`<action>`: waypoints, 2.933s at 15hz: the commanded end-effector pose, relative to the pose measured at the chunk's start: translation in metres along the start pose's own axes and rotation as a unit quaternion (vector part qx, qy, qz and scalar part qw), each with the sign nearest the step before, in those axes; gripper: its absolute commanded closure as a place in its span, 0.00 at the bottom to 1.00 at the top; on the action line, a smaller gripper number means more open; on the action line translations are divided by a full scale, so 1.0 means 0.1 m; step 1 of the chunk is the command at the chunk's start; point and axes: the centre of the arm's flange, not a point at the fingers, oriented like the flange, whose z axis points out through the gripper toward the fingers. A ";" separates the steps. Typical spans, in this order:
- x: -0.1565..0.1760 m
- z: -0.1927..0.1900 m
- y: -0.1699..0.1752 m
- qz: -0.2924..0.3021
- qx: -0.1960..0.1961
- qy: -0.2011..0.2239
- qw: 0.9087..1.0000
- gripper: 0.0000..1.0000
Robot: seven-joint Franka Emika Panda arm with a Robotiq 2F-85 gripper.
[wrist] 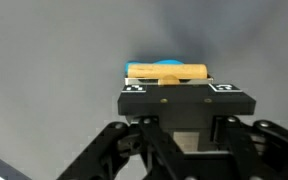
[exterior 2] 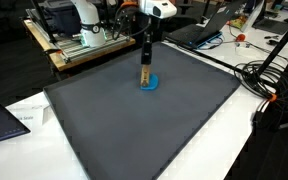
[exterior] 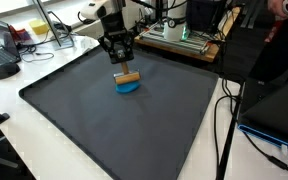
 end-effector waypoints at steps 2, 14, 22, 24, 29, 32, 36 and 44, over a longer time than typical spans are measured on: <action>-0.13 0.39 0.05 -0.010 0.024 -0.055 0.998 0.78; -0.23 0.13 0.10 0.006 0.026 -0.071 0.997 0.78; -0.29 -0.24 0.08 0.057 -0.001 -0.050 0.997 0.78; -0.27 -0.34 0.04 0.054 -0.009 -0.041 0.998 0.78; -0.15 -0.53 -0.05 0.044 -0.027 -0.015 0.999 0.78; -0.12 -0.69 -0.09 0.080 -0.039 0.009 0.996 0.78; -0.07 -0.87 -0.15 0.138 -0.053 0.029 0.989 0.78; 0.20 -1.01 -0.32 0.238 -0.104 0.050 0.964 0.78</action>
